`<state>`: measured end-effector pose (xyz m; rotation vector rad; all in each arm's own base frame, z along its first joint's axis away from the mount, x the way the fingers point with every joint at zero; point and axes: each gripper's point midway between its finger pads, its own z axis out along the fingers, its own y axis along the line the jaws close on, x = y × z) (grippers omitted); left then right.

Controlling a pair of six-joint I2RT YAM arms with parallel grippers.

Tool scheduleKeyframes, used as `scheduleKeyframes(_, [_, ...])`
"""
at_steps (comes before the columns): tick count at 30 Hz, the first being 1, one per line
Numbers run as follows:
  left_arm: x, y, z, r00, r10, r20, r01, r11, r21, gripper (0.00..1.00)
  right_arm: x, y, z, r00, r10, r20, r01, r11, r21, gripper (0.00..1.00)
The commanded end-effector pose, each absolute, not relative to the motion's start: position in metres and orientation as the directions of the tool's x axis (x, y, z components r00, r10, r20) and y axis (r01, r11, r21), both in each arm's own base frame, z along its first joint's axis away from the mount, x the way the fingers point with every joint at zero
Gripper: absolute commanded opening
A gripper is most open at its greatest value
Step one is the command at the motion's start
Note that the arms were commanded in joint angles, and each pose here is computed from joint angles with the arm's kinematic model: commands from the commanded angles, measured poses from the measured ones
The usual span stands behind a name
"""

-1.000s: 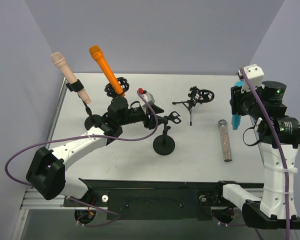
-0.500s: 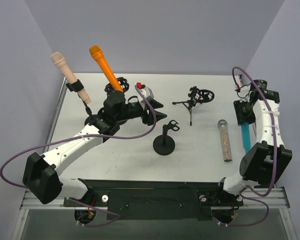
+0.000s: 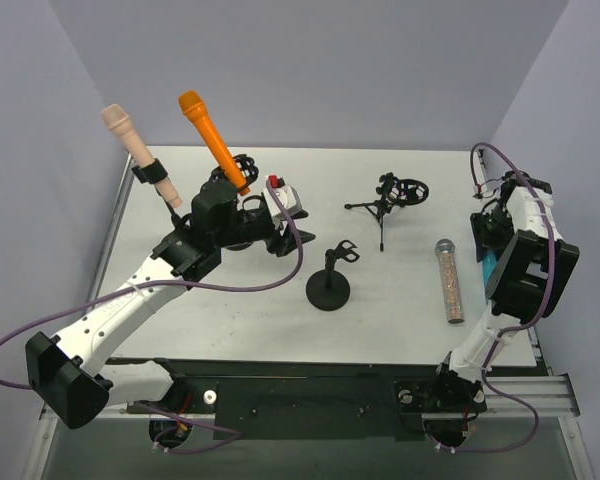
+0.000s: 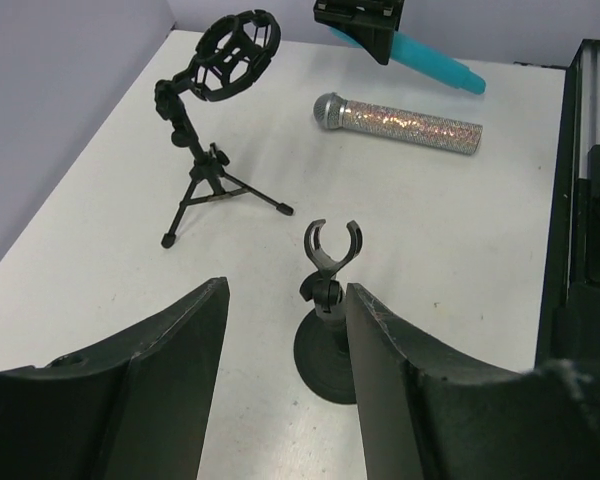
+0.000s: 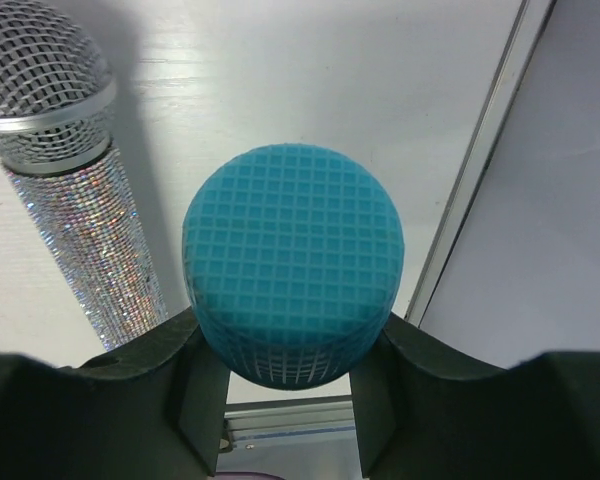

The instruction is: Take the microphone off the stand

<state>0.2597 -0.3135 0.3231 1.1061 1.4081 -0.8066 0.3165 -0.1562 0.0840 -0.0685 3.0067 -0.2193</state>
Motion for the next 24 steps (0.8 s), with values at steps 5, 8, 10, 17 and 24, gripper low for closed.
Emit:
scheduleKeyframes(5, [0.266, -0.301, 0.331, 0.103, 0.251, -0.963, 0.918, 0.348, 0.189, 0.61, 0.304, -0.157, 0.057, -1.0, -0.016, -0.018, -0.014, 0.995, -0.096, 0.06])
scheduleKeyframes(8, [0.266, -0.301, 0.331, 0.099, 0.259, -0.961, 0.917, 0.351, 0.189, 0.61, 0.306, -0.159, 0.05, -1.0, -0.017, -0.002, -0.017, 0.996, -0.089, 0.15])
scheduleKeyframes(10, [0.267, -0.3, 0.33, 0.096, 0.271, -0.958, 0.916, 0.353, 0.191, 0.61, 0.307, -0.161, 0.045, -1.0, -0.021, 0.011, -0.022, 0.996, -0.09, 0.24])
scheduleKeyframes(17, [0.27, -0.3, 0.325, 0.102, 0.294, -0.95, 0.917, 0.341, 0.204, 0.63, 0.306, -0.17, 0.04, -0.999, -0.027, 0.036, -0.03, 0.995, -0.093, 0.5])
scheduleKeyframes(24, [0.277, -0.311, 0.308, 0.057, 0.269, -0.961, 0.927, 0.342, 0.151, 0.64, 0.302, -0.162, 0.056, -1.0, 0.003, -0.002, 0.003, 0.999, -0.044, 0.59])
